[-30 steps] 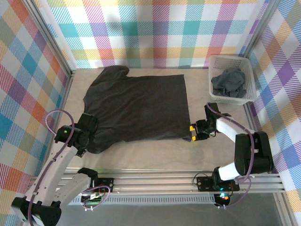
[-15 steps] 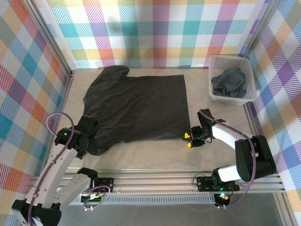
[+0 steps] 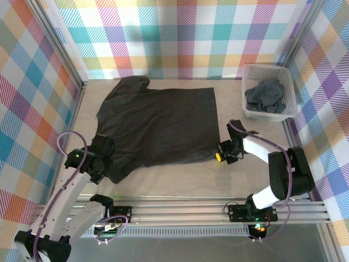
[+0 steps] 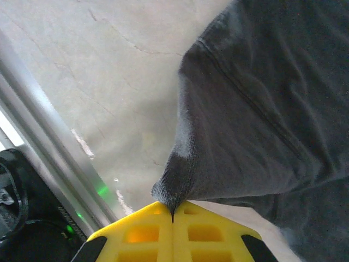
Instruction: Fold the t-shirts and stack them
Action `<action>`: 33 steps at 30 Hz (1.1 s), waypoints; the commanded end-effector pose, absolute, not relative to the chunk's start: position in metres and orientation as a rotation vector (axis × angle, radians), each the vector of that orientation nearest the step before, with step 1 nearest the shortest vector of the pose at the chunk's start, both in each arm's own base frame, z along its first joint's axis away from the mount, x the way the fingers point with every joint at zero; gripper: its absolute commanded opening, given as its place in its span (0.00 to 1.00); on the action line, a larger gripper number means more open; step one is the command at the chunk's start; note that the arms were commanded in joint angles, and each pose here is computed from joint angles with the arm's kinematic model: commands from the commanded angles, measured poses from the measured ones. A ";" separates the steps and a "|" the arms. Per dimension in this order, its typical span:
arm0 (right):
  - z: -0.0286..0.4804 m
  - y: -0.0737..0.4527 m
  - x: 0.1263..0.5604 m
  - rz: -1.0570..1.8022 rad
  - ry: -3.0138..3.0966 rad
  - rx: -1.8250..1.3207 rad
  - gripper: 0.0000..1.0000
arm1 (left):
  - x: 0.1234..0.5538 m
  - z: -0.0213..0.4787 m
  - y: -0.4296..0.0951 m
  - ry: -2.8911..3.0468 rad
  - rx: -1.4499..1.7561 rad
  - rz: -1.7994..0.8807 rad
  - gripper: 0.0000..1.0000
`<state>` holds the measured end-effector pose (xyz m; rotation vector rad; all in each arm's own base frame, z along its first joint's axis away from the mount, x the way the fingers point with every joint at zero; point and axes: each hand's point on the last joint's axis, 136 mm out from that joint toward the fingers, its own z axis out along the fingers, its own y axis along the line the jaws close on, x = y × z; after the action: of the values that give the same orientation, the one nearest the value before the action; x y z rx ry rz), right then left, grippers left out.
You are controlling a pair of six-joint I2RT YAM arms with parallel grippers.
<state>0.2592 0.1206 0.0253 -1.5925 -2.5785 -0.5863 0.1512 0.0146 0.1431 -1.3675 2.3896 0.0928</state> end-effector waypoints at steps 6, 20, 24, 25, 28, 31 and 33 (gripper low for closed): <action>0.066 0.117 0.278 -0.601 -2.763 -1.450 0.00 | 0.201 0.167 0.000 2.319 -1.344 -0.087 0.00; 0.088 0.137 0.287 -0.683 -2.704 -1.345 0.00 | 0.324 0.199 0.011 2.225 -1.339 -0.194 0.00; 0.089 0.137 0.299 -0.677 -2.703 -1.352 0.00 | 0.350 0.202 0.020 2.206 -1.333 -0.180 0.00; 0.089 0.136 0.301 -0.671 -2.705 -1.355 0.00 | 0.354 0.201 0.022 2.203 -1.333 -0.174 0.00; 0.087 0.130 0.308 -0.649 -2.705 -1.382 0.00 | 0.370 0.201 0.031 2.187 -1.332 -0.158 0.00; 0.085 0.122 0.316 -0.641 -2.697 -1.422 0.00 | 0.385 0.202 0.038 2.166 -1.329 -0.163 0.00; 0.084 0.120 0.325 -0.654 -2.697 -1.429 0.00 | 0.396 0.201 0.042 2.162 -1.316 -0.172 0.00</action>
<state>0.3154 0.1260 0.0826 -1.4213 -2.6909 -0.6666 0.3755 0.0336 0.1876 -1.3669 2.2068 -0.1513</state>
